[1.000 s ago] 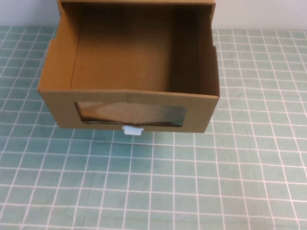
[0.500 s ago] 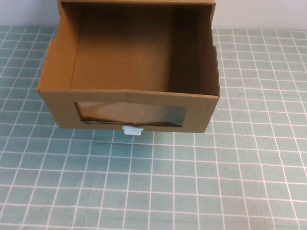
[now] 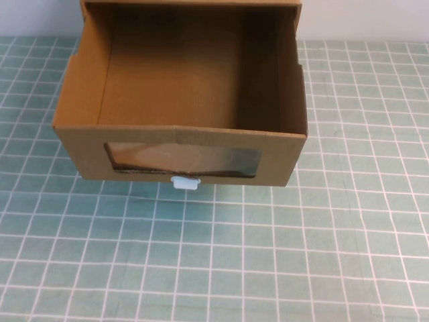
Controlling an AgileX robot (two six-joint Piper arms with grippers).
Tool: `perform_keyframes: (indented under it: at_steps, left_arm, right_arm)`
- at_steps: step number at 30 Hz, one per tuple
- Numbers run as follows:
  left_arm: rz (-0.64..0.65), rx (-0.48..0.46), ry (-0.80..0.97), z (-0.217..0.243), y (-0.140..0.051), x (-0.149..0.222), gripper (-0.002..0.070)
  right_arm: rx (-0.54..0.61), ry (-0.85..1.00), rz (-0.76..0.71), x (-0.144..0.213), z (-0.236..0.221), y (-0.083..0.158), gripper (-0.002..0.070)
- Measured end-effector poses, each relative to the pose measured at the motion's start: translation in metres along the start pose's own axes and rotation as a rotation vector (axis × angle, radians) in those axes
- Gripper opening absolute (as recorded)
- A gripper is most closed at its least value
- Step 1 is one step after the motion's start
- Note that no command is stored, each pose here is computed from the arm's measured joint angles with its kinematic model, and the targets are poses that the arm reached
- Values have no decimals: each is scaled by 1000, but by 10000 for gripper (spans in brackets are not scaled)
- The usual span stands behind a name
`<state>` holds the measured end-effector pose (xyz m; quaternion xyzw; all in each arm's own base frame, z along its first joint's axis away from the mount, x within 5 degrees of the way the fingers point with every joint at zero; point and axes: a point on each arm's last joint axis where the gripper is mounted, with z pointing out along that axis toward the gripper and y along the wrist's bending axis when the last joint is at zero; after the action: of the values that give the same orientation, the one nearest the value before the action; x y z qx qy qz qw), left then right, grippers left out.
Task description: Close the shoe box
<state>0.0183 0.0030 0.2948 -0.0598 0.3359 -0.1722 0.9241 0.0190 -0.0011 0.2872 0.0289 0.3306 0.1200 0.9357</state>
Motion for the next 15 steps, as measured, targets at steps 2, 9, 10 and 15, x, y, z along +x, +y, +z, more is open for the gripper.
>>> perform_keyframes:
  at_steps: [2,9,10,15]
  left_arm:
    - [-2,12,-31,10,-6,-18,-5]
    - [82,44,-127,51,-30,-86,-5]
    - [94,45,-128,58,-33,-92,-5]
    - [120,13,87,108,-43,-109,-5]
  right_arm:
    - [-8,-44,17,-19,11,4,-14]
    - [-6,-105,82,-101,56,18,-14]
    - [1,-83,102,-109,64,19,-14]
    - [28,111,148,-120,107,25,-14]
